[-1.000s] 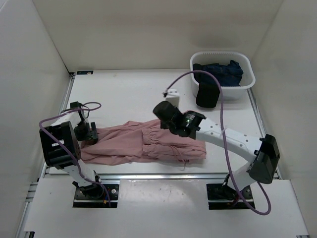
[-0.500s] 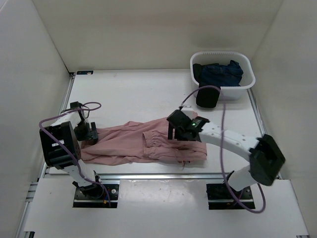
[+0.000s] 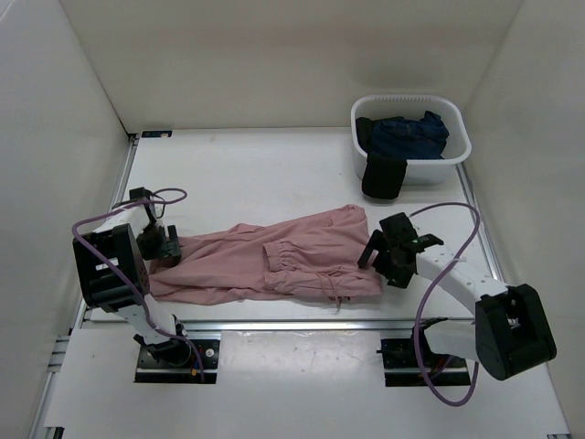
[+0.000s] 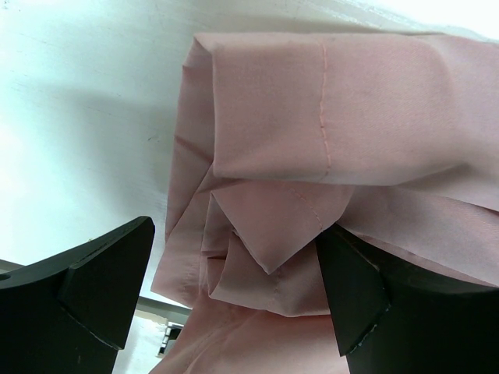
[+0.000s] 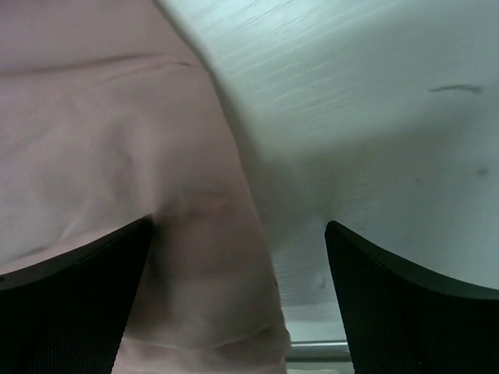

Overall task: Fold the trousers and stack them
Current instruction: Fold the trousers

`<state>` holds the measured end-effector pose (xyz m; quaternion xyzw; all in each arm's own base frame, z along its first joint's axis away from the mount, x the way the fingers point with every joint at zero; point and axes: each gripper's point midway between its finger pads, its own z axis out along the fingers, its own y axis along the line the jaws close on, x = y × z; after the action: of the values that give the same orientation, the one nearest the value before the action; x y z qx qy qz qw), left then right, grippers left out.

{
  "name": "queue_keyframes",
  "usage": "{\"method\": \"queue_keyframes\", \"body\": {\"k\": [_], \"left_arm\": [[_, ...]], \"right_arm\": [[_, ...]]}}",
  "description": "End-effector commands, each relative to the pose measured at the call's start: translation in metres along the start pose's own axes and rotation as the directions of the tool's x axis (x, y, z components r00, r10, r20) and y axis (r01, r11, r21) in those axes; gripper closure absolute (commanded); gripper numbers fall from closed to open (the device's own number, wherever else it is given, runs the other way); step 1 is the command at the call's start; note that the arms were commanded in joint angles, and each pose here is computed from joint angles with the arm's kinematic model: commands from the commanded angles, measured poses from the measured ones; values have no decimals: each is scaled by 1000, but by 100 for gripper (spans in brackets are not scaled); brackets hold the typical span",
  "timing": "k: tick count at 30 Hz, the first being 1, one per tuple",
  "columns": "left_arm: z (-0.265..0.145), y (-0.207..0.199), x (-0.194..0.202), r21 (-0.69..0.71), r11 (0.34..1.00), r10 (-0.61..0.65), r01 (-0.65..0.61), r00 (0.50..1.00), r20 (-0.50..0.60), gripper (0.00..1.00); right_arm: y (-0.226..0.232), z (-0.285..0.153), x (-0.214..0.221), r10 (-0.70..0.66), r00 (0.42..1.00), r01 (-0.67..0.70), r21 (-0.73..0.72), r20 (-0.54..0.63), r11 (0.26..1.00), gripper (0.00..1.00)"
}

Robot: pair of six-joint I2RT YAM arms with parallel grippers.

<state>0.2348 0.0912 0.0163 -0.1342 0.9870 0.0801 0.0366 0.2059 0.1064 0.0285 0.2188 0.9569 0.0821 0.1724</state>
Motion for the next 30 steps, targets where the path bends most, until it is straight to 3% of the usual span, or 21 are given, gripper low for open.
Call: {"method": "queue_keyframes", "body": {"k": [1, 3, 4, 6, 7, 9, 12, 16, 17, 18, 20, 24, 27, 30], "left_arm": [[-7, -2, -8, 11, 1000, -4, 3, 999, 51, 4], [-6, -3, -5, 11, 1000, -2, 2, 999, 42, 4], [-6, -3, -5, 11, 1000, -2, 2, 999, 42, 4], [-10, -2, -7, 11, 1000, -4, 3, 999, 51, 4], [-12, -3, -10, 20, 1000, -5, 4, 998, 60, 3], [-17, -3, -17, 20, 1000, -7, 6, 997, 75, 1], [-32, -1, -32, 20, 1000, -12, 10, 994, 105, 0], [-63, -3, -58, 61, 998, -22, 12, 984, 174, 0], [-71, -3, -64, 70, 997, -26, 12, 980, 196, 0], [-80, -4, -71, 84, 996, -29, 11, 976, 217, 0], [-86, -5, -75, 93, 996, -31, 10, 973, 229, 0], [-80, -2, -74, 72, 997, -28, 13, 977, 210, 0], [-71, -4, -64, 71, 997, -23, 10, 984, 177, 0], [-69, -2, -58, 62, 998, -21, 11, 986, 167, 0]], "right_arm": [[36, 1, 2, 26, 999, -32, -183, -34, 983, 4], [32, 10, 9, 67, 996, -78, -209, -57, 975, 14], [35, 12, 14, 76, 994, -92, -232, -77, 968, 32], [38, 14, 21, 109, 986, -140, -281, -123, 949, 50], [42, 10, 17, 124, 985, -157, -308, -124, 938, 77], [34, 5, 11, 139, 981, -175, -302, -138, 937, 99], [20, -23, -34, 150, 989, -143, -269, 3, 952, 100], [-35, -91, -80, 141, 964, -135, -41, 226, 990, 100], [-36, -120, -103, 94, 948, -93, -19, 303, 995, 100], [-51, -134, -105, 57, 945, -84, 69, 322, 994, 100], [-49, -159, -117, -34, 933, -6, 110, 358, 994, 100], [6, -186, -127, -204, 917, 195, 61, 344, 979, 100], [65, -169, -94, -386, 880, 388, 50, 276, 920, 100], [130, -152, -39, -576, 789, 585, 26, 215, 811, 100]]}}
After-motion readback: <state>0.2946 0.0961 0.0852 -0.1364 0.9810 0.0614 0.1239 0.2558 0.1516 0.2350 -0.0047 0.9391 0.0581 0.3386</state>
